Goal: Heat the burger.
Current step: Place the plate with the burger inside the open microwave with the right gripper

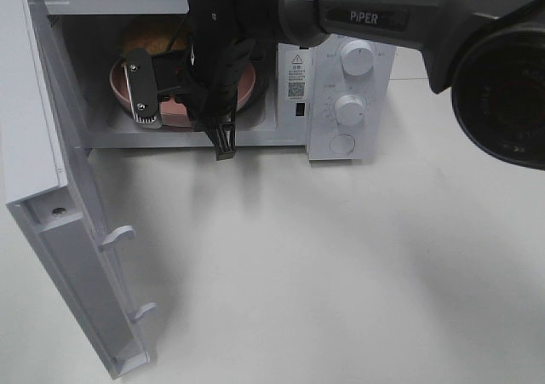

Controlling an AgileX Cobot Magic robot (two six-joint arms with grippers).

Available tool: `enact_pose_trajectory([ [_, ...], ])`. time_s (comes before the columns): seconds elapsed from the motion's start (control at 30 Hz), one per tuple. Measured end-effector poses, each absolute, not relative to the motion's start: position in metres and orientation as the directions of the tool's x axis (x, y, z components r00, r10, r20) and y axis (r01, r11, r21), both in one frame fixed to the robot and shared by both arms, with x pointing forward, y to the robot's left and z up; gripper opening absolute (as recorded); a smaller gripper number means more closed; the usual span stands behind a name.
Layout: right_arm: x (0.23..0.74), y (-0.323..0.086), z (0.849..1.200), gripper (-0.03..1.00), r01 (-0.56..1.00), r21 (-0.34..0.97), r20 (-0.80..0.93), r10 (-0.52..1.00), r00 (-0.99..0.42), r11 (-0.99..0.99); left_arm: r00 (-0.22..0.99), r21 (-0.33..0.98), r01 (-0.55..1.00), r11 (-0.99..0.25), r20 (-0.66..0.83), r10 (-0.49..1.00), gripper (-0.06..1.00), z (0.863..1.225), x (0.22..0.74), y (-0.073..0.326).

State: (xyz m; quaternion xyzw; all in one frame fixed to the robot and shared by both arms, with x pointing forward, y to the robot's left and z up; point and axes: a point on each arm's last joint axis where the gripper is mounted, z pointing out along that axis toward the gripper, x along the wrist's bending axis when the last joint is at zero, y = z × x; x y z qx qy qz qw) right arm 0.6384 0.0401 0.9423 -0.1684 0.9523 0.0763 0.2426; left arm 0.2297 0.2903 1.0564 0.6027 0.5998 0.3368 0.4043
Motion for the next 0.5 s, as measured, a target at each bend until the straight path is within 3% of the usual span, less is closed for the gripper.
enact_pose_trajectory([
  [0.5, 0.6446, 0.0404, 0.9331, 0.04, -0.345, 0.059, -0.49, -0.274, -0.827, 0.937, 0.054, 0.891, 0.451, 0.047, -0.079, 0.995, 0.93, 1.0564, 0.2297, 0.2903],
])
